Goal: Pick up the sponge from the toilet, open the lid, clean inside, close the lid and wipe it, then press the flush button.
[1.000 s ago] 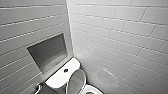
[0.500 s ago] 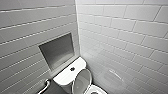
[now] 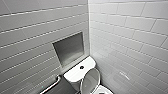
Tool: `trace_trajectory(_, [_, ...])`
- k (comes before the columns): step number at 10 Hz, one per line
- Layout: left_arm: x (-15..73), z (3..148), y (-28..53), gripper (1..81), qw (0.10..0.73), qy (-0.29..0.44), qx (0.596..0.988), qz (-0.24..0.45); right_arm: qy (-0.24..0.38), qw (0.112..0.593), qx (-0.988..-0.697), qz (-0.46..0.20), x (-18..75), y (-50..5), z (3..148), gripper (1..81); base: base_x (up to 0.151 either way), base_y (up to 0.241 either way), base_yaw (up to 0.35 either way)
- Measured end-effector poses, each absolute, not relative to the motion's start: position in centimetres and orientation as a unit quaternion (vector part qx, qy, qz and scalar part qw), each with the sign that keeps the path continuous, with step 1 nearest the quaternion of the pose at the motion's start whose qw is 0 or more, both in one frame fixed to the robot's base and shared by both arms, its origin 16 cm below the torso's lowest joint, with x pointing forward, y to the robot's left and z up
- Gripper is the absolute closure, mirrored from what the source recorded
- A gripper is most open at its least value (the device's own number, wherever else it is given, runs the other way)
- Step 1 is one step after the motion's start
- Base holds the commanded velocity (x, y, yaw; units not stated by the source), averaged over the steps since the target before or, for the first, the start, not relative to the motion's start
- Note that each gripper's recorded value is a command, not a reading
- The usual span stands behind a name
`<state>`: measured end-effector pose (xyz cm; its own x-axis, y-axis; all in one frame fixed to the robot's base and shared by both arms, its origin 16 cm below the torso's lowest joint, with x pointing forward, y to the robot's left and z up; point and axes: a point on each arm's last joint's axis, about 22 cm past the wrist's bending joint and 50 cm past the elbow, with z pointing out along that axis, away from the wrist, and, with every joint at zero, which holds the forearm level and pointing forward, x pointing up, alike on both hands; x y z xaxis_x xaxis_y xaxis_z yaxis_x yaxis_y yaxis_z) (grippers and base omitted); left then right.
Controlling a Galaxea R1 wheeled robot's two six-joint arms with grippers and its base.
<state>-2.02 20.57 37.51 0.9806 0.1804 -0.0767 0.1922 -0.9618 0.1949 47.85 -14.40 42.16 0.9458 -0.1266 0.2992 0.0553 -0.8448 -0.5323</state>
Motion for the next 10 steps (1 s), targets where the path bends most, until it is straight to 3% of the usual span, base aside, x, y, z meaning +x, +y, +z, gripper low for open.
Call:
trace_trajectory(6, [-4.3, 38.1, 20.1, 1.0, 0.100, 0.098, 0.988, -0.060, 0.024, 0.295, -0.939, -0.178, 53.4, -13.1, 42.3, 81.1, 0.000, 0.000, 0.000])
trace_trajectory(10, [-7.4, 39.0, 20.3, 1.0, 0.094, 0.103, 0.985, -0.102, 0.033, 0.306, -0.941, -0.145, 53.3, -11.8, 39.1, 81.1, 0.000, 0.000, 0.000])
